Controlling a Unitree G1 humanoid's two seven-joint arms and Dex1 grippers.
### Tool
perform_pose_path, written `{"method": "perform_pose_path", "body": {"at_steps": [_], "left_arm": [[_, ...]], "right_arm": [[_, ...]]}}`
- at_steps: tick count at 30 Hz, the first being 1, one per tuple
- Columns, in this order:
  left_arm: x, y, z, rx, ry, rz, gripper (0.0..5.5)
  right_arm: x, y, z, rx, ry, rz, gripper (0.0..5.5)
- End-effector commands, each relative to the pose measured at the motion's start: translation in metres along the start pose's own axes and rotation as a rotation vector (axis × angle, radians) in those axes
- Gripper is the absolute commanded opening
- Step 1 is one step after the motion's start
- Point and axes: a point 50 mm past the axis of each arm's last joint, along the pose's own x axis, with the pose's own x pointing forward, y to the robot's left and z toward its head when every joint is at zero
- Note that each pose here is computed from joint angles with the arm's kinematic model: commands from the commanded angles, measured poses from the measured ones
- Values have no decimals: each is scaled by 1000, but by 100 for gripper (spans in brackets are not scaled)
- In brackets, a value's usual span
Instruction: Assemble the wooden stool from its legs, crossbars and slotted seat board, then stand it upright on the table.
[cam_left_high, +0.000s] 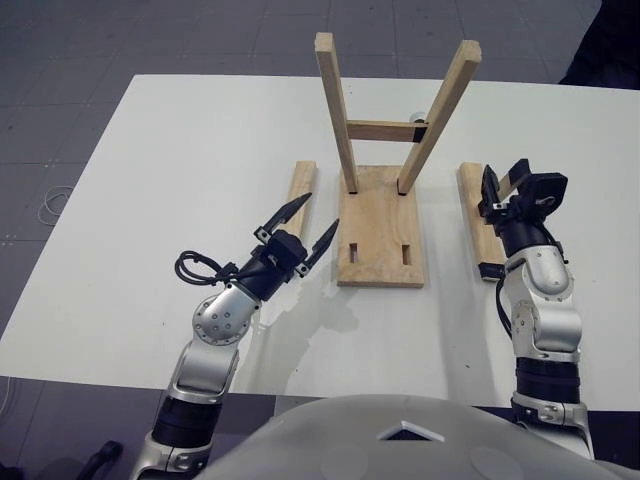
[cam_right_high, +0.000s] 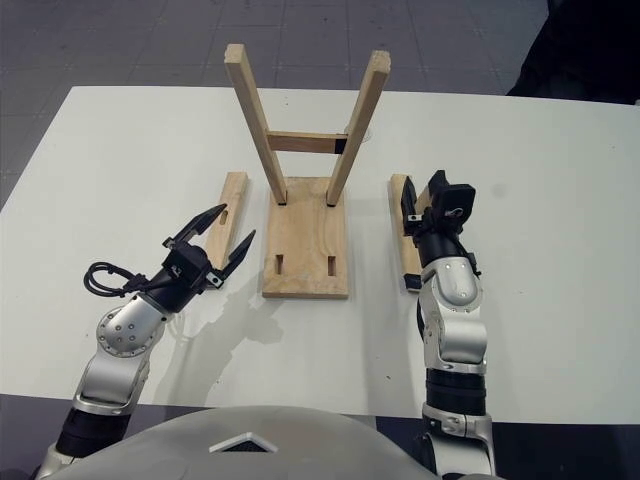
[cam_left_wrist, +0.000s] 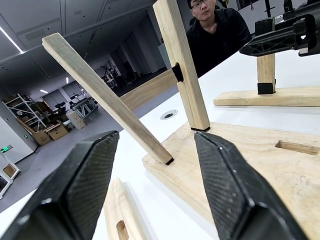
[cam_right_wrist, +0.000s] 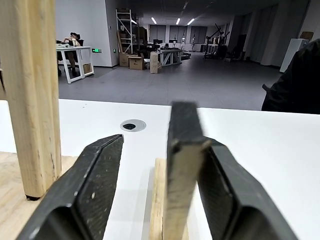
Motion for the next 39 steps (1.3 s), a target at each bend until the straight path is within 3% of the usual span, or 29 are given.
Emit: {"method": "perform_pose_path", "body": {"at_steps": [1,11,17,22,39], "left_arm": [[-3,2,-3,-3,18,3,284],[-5,4,-3,-4,29,25,284],[-3,3,-4,-5,27,24,284],[-3,3,-4,-5,23,25,284],[-2,2,-3,-4,18,17,284]], "right_arm": [[1,-6,19,-20,-33,-28,245],[16,2,100,27,-216,3,245],[34,-9,128,109,-242,-49,245],[40,-18,123,127,-188,-73,163],[50,-15,98,172,-77,-79,163]]}}
